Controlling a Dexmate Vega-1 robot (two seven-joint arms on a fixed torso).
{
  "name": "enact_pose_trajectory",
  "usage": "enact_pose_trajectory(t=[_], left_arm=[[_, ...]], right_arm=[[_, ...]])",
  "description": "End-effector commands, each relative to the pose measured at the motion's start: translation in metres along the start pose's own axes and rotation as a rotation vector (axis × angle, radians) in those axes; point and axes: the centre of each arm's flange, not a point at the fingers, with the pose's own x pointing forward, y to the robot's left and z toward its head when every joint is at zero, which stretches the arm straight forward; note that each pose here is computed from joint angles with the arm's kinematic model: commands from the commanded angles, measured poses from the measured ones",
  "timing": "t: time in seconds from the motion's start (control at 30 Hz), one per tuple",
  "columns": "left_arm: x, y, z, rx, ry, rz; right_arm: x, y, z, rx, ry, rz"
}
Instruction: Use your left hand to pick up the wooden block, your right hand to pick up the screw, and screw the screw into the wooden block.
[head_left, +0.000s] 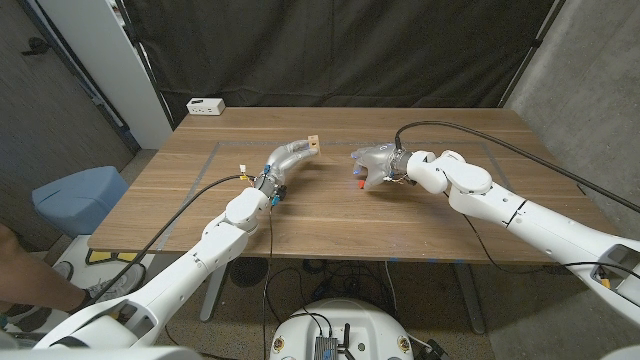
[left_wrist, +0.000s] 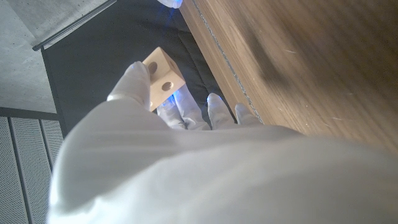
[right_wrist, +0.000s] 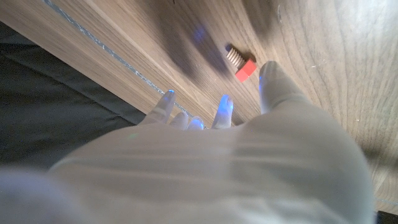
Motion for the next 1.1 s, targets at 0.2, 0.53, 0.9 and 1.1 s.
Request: enact_pose_trajectory(t=[0.2, 0.53, 0.9, 1.1], left_arm=[[0.0013, -0.0007, -0.0002, 0.012, 0.007, -0.006], [0.0046, -0.0011, 0.0004, 0.009, 0.008, -0.011], [0.0054, -0.0020, 0.0000, 0.005, 0.007, -0.014], [0.0059, -0.0025, 0.0002, 0.006, 0.006, -0.013]], right_arm=[[0.0046, 0.0072, -0.0003, 0.001, -0.004, 0.006], [0.0065, 0.0107, -0.0017, 0.009, -0.001, 0.011], [0.0074, 0.0121, -0.0032, 0.014, 0.003, 0.021], [0.0085, 0.0106, -0.0013, 0.016, -0.002, 0.015]])
